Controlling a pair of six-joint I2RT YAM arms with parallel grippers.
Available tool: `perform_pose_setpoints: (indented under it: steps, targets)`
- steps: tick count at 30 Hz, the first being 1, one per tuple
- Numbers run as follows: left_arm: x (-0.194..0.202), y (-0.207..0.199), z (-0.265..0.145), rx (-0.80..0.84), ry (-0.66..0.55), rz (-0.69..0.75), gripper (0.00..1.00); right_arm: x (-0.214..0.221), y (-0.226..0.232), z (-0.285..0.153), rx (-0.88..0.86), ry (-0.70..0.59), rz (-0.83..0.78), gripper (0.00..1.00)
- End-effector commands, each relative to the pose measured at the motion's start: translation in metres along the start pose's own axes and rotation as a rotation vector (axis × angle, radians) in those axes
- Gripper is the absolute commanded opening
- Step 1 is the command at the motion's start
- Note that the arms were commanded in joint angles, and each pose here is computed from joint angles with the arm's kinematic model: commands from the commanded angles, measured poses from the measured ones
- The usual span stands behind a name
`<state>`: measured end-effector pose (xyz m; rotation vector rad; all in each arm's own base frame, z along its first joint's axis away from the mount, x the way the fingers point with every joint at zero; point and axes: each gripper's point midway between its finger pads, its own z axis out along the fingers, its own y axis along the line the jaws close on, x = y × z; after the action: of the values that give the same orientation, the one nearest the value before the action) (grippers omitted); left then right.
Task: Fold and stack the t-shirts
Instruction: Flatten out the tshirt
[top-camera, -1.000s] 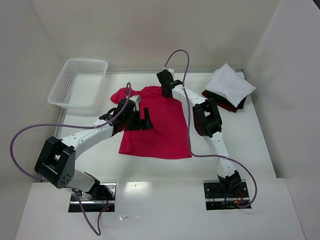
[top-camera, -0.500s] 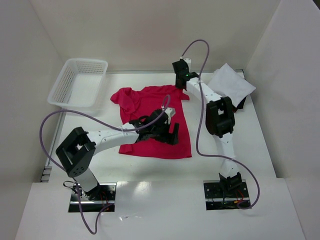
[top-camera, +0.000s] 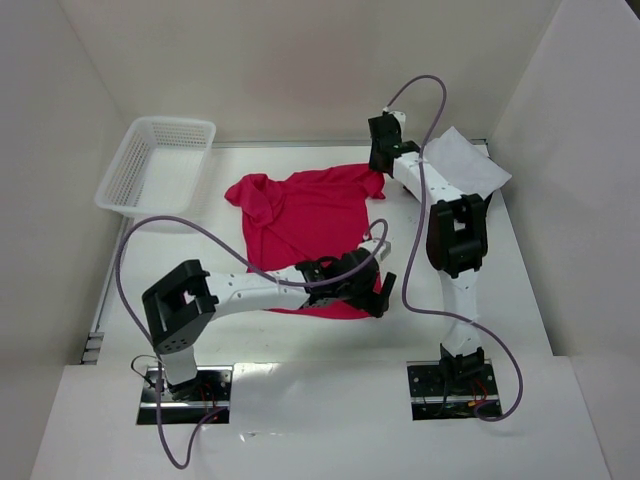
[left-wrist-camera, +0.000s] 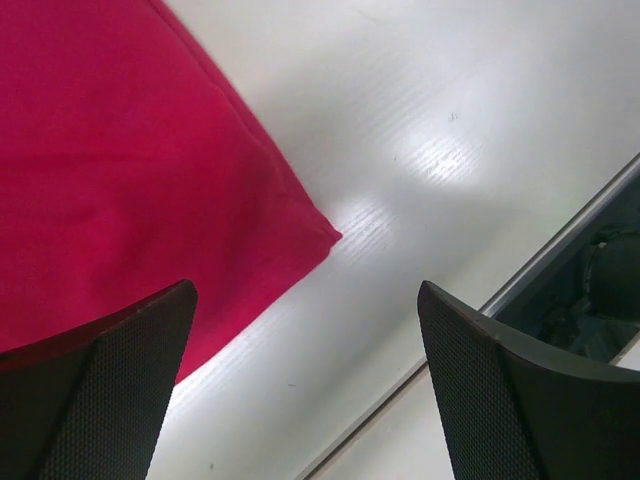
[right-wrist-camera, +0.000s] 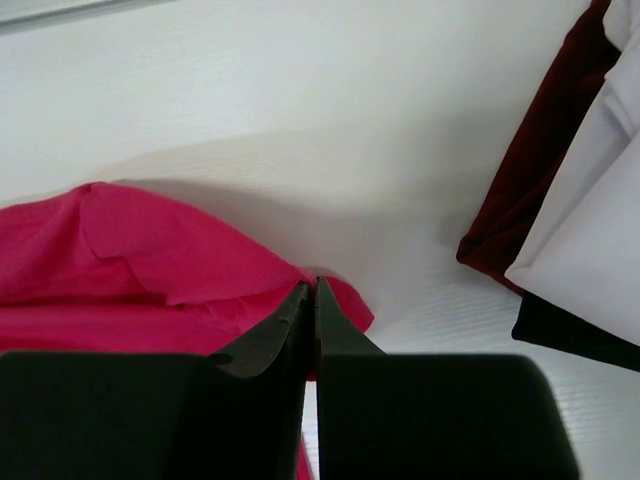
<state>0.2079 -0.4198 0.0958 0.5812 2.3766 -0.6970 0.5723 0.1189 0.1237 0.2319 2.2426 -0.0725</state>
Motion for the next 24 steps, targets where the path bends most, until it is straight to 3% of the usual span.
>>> perform_pose_setpoints:
  steps: [1,8,24]
  targets:
    - [-0.006,-0.005,0.012,-0.036,-0.039,-0.004,0.98,-0.024,-0.001,-0.013,-0.024,-0.064,0.044,0.08]
    - [0.003,-0.005,0.028,-0.117,-0.017,0.032,0.97,-0.020,-0.022,-0.008,-0.009,-0.047,0.072,0.08]
    - [0.024,-0.014,0.045,-0.110,0.044,0.063,0.90,-0.033,-0.049,-0.014,0.005,-0.069,0.120,0.08]
